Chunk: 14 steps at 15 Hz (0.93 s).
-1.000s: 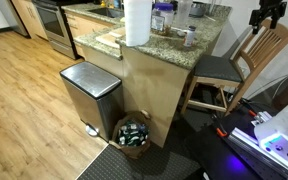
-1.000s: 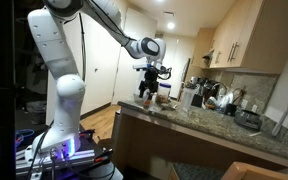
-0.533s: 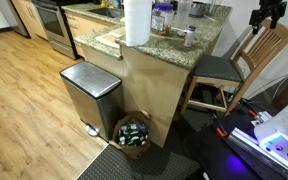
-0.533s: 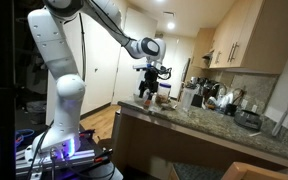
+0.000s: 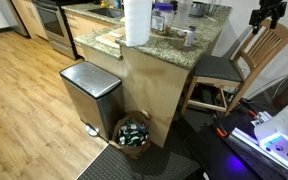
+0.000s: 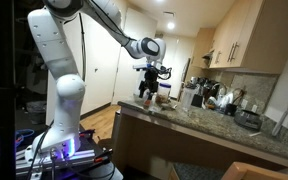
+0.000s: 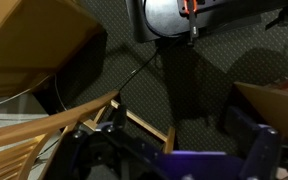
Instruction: Put the white bottle on top of the container with a blue lid
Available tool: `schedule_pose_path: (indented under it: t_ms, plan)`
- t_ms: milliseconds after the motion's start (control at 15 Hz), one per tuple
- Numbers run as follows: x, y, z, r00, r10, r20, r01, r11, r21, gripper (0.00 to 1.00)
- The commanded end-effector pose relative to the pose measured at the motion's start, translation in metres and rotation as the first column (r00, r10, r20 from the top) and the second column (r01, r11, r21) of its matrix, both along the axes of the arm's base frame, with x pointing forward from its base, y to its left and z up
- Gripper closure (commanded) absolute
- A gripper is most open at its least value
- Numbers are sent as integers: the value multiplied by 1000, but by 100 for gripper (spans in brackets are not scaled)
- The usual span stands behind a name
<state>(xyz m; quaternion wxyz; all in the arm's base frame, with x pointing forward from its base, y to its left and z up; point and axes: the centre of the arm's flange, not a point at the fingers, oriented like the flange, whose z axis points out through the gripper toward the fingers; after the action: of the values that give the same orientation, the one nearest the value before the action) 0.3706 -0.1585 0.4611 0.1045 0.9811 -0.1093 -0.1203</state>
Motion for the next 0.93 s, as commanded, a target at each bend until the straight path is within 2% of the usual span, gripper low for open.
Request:
schedule_pose_path:
  t_ms: [0, 133, 200, 333, 533, 600, 667, 733, 867]
  plan:
    - [0, 0, 0, 1000, 0, 0, 0, 1000, 0, 0]
    - [0, 1, 0, 1000, -13, 2, 13, 1000, 16, 0]
    - [-21, 36, 62, 998, -2, 64, -1, 999, 37, 0]
    - [-13, 62, 79, 986, 53, 159, -58, 998, 27, 0]
    - [-14, 121, 142, 937, 138, 320, -131, 990, -43, 0]
    - [-16, 142, 166, 932, 145, 333, -135, 989, -55, 0]
    - [-18, 113, 134, 944, 133, 302, -128, 991, -39, 0]
    - [-23, 133, 153, 930, 150, 336, -139, 989, -57, 0]
    - [-30, 148, 168, 919, 164, 359, -147, 986, -73, 0]
